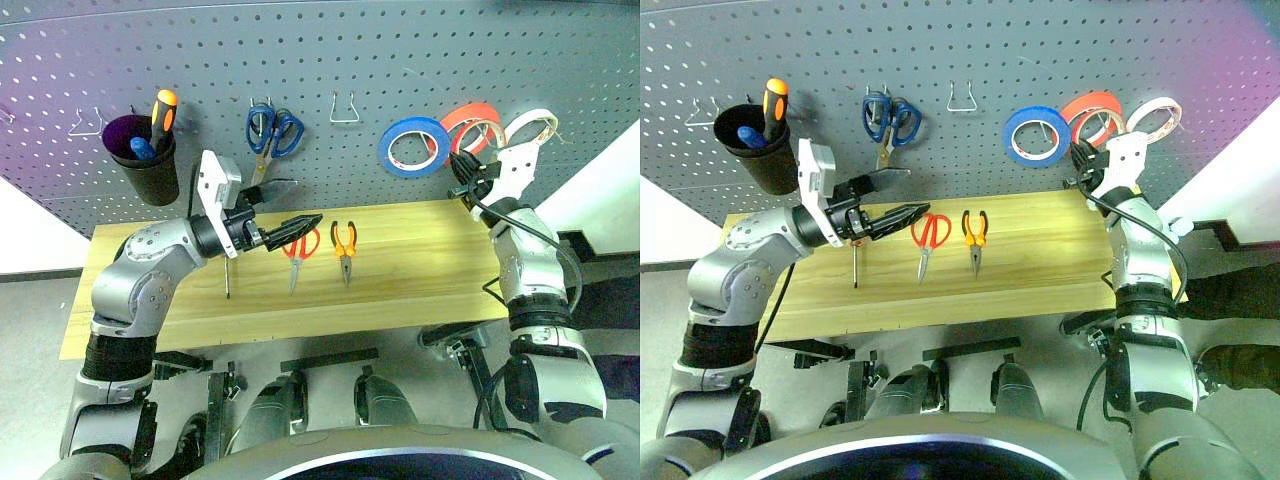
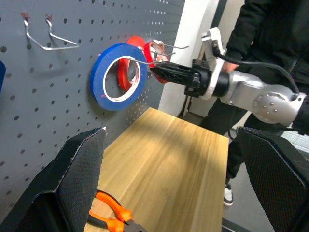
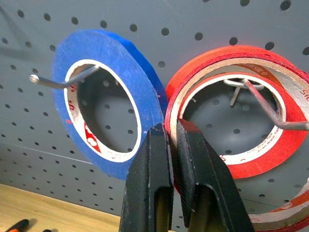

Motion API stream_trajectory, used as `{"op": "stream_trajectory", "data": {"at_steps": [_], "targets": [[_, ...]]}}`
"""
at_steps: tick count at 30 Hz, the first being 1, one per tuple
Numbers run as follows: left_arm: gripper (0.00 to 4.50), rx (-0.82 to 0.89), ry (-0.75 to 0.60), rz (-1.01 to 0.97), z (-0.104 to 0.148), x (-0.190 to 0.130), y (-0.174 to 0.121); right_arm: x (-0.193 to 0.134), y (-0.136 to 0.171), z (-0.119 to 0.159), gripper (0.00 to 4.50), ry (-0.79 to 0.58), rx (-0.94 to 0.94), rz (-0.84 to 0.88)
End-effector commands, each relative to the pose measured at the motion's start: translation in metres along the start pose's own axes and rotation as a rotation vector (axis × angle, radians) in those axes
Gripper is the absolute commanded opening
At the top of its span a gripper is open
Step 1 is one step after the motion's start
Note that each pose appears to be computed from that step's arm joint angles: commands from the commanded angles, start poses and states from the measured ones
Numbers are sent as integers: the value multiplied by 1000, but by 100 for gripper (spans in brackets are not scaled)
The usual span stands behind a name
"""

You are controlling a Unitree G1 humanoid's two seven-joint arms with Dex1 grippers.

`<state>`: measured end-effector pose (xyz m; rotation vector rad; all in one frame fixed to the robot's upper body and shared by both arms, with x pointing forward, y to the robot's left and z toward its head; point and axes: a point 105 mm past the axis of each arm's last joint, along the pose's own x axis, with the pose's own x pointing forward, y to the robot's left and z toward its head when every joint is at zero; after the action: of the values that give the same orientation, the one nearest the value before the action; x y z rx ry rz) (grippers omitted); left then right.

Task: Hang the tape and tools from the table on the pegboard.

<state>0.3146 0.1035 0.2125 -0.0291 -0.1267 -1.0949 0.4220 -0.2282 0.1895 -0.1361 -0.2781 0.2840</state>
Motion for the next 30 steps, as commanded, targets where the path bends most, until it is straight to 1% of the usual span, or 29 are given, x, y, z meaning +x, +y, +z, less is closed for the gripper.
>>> {"op": "stream_trajectory", "data": {"at_steps": [1, 4, 5, 6, 7, 12, 16, 17, 24, 27, 30], "targets": [[450, 23, -27, -6, 11, -4, -5, 5, -6, 15, 4, -49, -23, 7], [450, 8, -24, -10, 10, -5, -6, 5, -6, 12, 4, -52, 12, 16], [450, 3, -25, -12, 10, -5, -6, 5, -6, 12, 60, -51, 11, 17], [450, 1, -27, -11, 11, -6, -6, 5, -7, 12, 81, -46, -14, 15], [450, 0, -27, -11, 11, -6, -6, 5, -8, 12, 112, -47, -21, 11], [450, -2, -26, -11, 11, -7, -6, 3, -13, 13, 285, -51, -16, -7], [450, -5, -25, -18, 11, -6, -7, 0, -12, 15, 423, -55, -33, 0], [450, -5, -24, -18, 11, -6, -7, -1, -12, 15, 448, -56, -28, -2], [450, -12, -24, -12, 9, -7, -7, -15, -5, 14, 448, -56, 1, 3], [450, -14, -21, -10, 7, -9, -7, -26, 11, 11, 448, -42, 45, 42], [450, -14, -15, -4, 5, -11, -7, -39, 32, 4, 448, 2, 102, 98]]}}
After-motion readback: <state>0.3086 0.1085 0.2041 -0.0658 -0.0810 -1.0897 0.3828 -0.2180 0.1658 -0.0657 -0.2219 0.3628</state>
